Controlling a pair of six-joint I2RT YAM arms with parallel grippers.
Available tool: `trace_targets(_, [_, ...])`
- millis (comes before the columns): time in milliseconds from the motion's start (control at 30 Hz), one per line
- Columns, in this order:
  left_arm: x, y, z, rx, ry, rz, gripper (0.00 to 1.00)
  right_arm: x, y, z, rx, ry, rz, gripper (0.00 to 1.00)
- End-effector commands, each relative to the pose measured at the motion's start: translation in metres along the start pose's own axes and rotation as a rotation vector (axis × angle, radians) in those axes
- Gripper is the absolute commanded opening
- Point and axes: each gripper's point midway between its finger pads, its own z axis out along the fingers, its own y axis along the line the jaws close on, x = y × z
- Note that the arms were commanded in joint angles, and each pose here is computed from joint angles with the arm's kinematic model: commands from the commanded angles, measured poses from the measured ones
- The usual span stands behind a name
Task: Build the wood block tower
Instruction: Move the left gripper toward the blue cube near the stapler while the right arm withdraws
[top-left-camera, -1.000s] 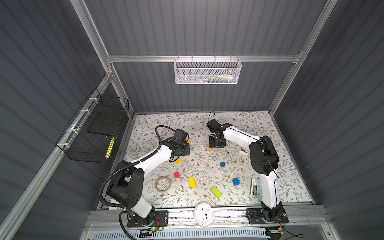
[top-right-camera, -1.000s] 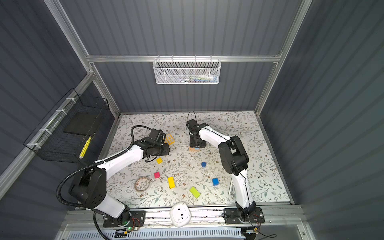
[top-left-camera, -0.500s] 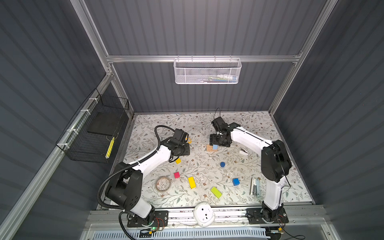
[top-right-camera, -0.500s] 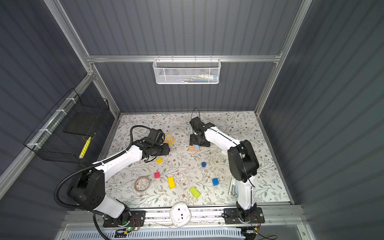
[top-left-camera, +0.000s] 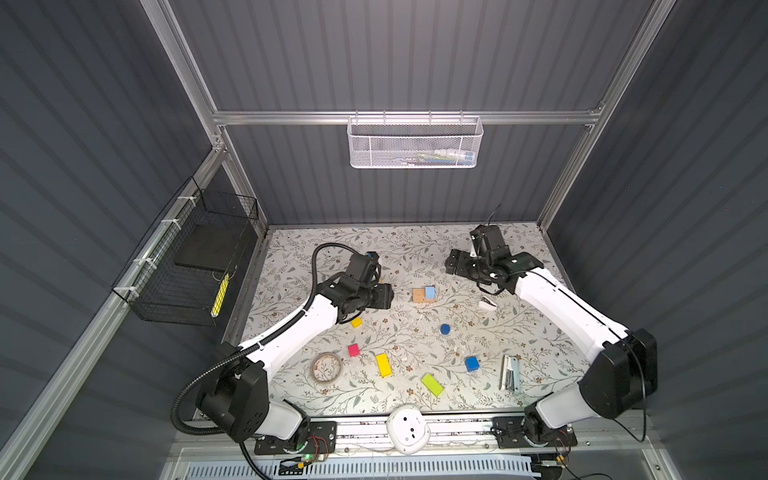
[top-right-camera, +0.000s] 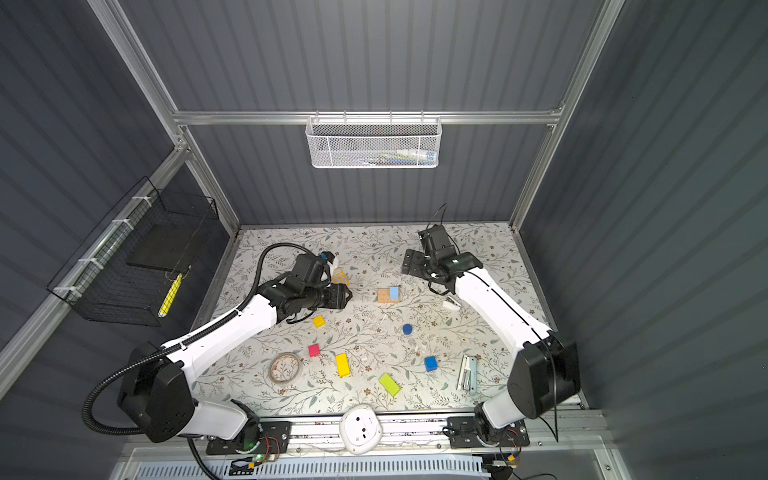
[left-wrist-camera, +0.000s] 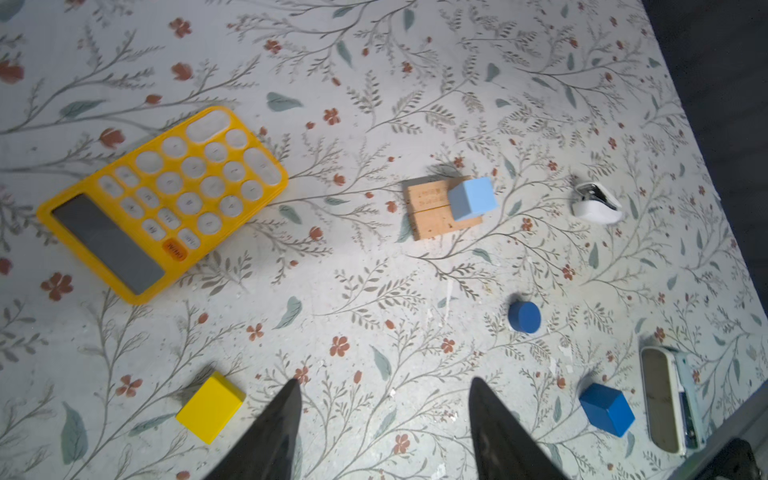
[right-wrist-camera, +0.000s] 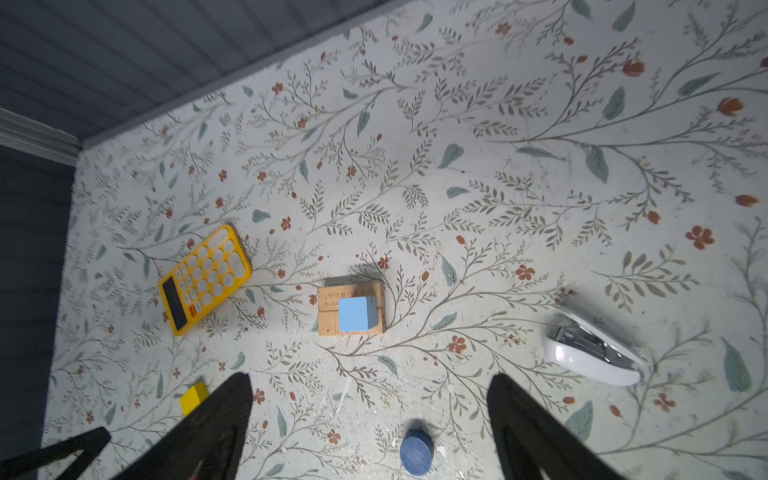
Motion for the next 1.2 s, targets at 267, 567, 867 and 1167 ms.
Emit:
trace_targets(267, [-0.011, -0.068, -0.005, 0.083, 0.058, 0.283, 0.70, -0.057, -0.024, -0.065, -0.098, -0.312, 0.172, 0.92])
trace_targets(567, [0.016, -0.132, 0.002, 0.205, 0.137, 0.404, 0.72, -0.041, -0.085, -0.091, -0.002, -0.431, 0.259, 0.95])
trace_targets(867, [0.081, -0.179, 0.033, 0.212, 0.342, 0.543, 0.72, -0.024, -0.135, -0.109, 0.045, -0.486, 0.361, 0.97])
trace_targets(1167, [0.136, -0.208, 0.054, 0.213, 0.468, 0.717, 0.75, -0.013, -0.162, -0.136, 0.092, -0.552, 0.405, 0.99])
